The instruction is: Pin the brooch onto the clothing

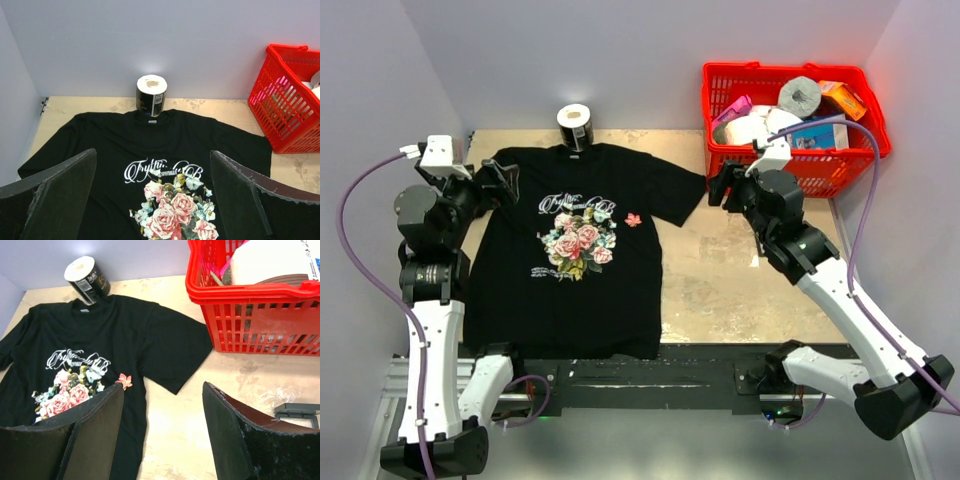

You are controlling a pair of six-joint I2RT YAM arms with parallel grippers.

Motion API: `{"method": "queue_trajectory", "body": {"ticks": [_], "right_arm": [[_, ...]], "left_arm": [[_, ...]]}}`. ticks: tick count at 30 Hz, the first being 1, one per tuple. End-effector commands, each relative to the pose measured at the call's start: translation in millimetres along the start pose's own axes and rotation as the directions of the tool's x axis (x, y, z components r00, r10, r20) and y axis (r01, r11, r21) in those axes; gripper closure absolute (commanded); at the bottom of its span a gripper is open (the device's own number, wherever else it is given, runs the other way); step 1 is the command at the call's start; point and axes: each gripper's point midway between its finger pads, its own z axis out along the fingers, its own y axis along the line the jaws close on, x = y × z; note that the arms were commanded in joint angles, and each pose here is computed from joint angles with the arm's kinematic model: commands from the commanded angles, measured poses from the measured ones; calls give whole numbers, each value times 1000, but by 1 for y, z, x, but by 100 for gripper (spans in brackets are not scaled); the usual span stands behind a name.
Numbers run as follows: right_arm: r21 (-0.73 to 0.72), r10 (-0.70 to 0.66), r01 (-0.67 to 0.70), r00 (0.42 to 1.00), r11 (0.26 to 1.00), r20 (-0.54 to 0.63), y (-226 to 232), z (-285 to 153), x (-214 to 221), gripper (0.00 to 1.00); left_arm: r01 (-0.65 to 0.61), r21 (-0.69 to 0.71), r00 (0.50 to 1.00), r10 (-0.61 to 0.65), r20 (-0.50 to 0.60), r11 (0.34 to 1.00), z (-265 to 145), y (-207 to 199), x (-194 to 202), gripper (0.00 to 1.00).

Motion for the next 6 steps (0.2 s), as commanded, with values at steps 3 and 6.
{"method": "queue_trajectory", "body": {"ticks": [3,6], "right_arm": [[57,6,-7,1000,998,11,-11,0,1,32],[57,3,-4,1000,998,6,-11,3,3,32]], "left_arm": [[24,-7,999,-25,-42,1000,1,3,19,1],[29,-3,998,-30,-64,1000,4,3,24,1]]}}
